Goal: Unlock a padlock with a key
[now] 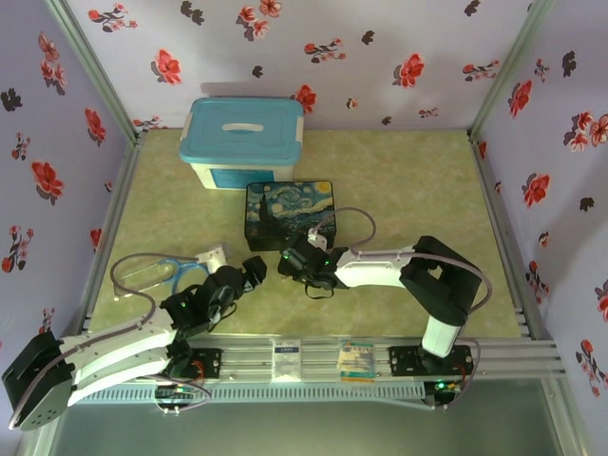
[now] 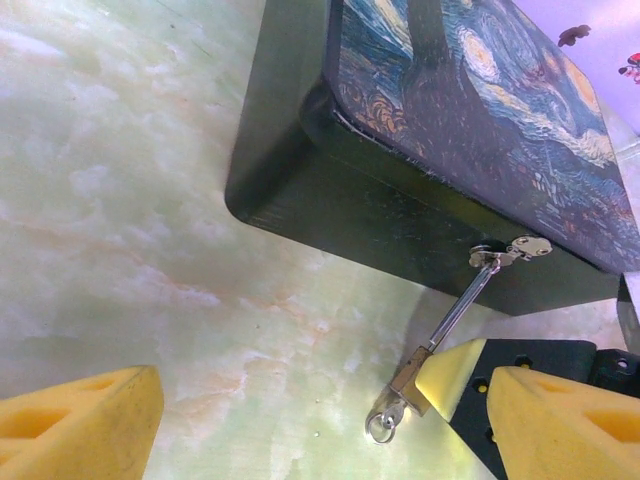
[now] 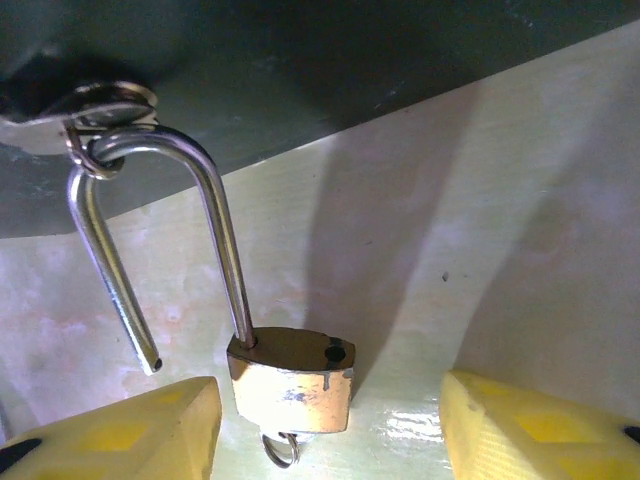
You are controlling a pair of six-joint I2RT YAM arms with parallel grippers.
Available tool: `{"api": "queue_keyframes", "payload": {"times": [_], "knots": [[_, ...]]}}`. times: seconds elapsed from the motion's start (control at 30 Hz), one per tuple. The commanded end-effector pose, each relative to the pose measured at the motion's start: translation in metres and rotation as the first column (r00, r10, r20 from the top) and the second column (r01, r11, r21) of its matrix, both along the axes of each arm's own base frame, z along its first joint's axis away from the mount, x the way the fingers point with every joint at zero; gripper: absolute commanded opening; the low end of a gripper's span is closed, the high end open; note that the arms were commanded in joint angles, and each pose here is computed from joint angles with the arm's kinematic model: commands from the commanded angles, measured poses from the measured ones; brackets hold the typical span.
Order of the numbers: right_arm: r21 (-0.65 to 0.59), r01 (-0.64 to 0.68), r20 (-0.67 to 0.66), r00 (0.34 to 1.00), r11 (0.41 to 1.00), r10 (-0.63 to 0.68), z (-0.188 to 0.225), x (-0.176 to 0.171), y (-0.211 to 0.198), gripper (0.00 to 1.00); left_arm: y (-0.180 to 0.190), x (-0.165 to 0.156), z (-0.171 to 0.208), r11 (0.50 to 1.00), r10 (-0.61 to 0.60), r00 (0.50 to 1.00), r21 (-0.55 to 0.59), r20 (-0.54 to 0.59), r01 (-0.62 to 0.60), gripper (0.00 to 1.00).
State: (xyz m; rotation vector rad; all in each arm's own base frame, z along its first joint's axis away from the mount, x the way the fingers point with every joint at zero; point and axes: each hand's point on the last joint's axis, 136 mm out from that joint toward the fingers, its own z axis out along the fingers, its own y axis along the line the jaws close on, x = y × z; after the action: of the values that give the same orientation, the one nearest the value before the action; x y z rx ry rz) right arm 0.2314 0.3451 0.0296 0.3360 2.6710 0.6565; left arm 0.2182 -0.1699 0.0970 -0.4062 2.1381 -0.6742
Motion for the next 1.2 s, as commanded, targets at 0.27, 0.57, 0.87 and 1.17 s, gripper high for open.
{"api": "queue_keyframes", "payload": {"times": [0.27, 0.57, 0.87, 1.17], "knots": [[-0.004, 0.004, 0.023, 1.0, 1.0, -0.004, -0.007, 0.008, 0.012, 0.56, 0.007, 0.001, -0.003, 0.999, 0.031, 1.0, -0.021, 0.002, -0.031, 0.85], [0.014, -0.074, 0.055, 0.996, 0.997, 0.073, -0.012, 0.006, 0.015, 0.56, 0.008, 0.0, -0.007, 0.999, 0.034, 0.999, -0.017, -0.007, -0.034, 0.86], [0.031, -0.107, 0.041, 0.994, 0.994, 0.106, -0.024, -0.003, 0.012, 0.55, 0.01, -0.001, -0.011, 0.999, 0.041, 0.999, -0.02, -0.014, -0.041, 0.86], [0.151, -0.183, 0.119, 0.979, 0.971, 0.166, -0.025, -0.007, 0.013, 0.48, 0.01, -0.002, -0.012, 0.999, 0.043, 0.999, -0.018, -0.02, -0.044, 0.86]]}}
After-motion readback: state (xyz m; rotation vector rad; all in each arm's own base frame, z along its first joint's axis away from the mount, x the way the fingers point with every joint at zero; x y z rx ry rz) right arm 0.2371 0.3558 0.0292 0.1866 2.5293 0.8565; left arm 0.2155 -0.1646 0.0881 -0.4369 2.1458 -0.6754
